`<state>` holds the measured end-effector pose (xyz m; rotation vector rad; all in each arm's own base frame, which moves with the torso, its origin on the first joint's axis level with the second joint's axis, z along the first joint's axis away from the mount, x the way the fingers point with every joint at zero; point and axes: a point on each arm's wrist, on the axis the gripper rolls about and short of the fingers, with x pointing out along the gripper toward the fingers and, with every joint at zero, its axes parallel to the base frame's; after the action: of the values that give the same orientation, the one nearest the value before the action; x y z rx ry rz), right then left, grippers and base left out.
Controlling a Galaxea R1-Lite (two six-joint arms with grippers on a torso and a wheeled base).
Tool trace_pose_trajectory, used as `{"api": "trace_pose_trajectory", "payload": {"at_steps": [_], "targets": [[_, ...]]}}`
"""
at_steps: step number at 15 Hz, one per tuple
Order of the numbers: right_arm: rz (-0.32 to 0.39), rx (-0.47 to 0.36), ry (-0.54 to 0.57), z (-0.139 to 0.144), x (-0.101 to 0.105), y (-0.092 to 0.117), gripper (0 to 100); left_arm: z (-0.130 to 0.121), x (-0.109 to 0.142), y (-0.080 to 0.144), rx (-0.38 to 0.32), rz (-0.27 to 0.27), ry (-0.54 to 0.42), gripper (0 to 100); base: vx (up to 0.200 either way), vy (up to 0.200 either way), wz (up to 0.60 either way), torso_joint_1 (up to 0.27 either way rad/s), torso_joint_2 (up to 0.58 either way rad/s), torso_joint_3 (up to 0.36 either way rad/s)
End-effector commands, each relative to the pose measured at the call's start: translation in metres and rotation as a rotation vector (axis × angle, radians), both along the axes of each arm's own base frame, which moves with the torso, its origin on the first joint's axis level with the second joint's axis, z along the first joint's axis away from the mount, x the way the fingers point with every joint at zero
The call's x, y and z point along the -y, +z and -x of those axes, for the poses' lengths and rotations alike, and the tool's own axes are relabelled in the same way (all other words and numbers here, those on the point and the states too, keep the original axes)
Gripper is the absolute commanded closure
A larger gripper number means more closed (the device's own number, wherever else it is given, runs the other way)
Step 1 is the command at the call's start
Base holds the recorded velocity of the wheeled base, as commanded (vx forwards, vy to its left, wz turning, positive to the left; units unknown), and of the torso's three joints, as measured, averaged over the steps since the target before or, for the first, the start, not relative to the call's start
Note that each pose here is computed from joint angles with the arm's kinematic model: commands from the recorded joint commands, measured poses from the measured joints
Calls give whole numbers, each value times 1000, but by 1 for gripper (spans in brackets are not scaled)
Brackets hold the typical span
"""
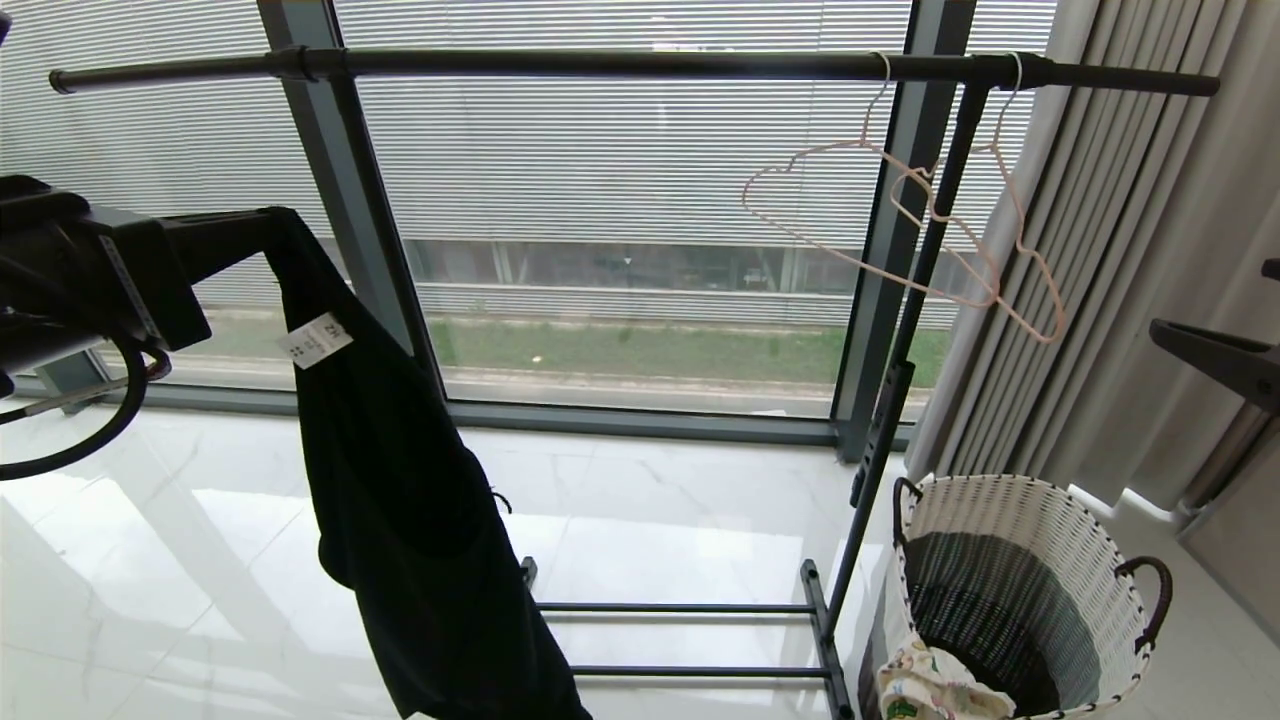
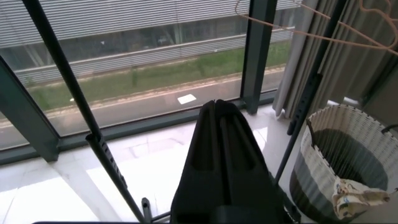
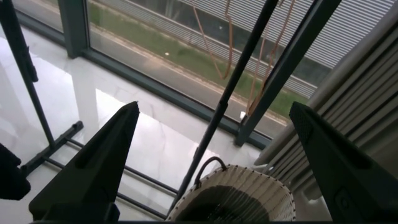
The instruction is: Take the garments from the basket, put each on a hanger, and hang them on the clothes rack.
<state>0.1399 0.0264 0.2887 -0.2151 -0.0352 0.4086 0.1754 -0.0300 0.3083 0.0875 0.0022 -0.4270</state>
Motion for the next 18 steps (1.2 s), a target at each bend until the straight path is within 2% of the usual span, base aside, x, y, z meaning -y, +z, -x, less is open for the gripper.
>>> {"api": "trace_pose_trajectory", "payload": {"at_steps": [1, 9, 13, 15, 18], "targets": [[1, -4, 2, -1, 0, -1, 0, 3, -1, 1, 9, 1, 1, 100, 0, 0, 0, 188, -486, -276], [3, -6, 2, -1, 0, -2, 0, 11, -2, 1, 18, 4, 5, 100, 0, 0, 0, 203, -471, -268], [6, -4, -12, -2, 2, -2, 0, 14, -2, 0, 21, 4, 9, 100, 0, 0, 0, 42, -93, -49], [-2, -12, -33, -3, 5, -3, 0, 22, -4, -1, 28, 5, 41, 100, 0, 0, 0, 0, 0, 0], [-25, 12, -29, -2, 5, 7, 0, 32, -6, 0, 50, 8, 54, 100, 0, 0, 0, 0, 0, 0]]}}
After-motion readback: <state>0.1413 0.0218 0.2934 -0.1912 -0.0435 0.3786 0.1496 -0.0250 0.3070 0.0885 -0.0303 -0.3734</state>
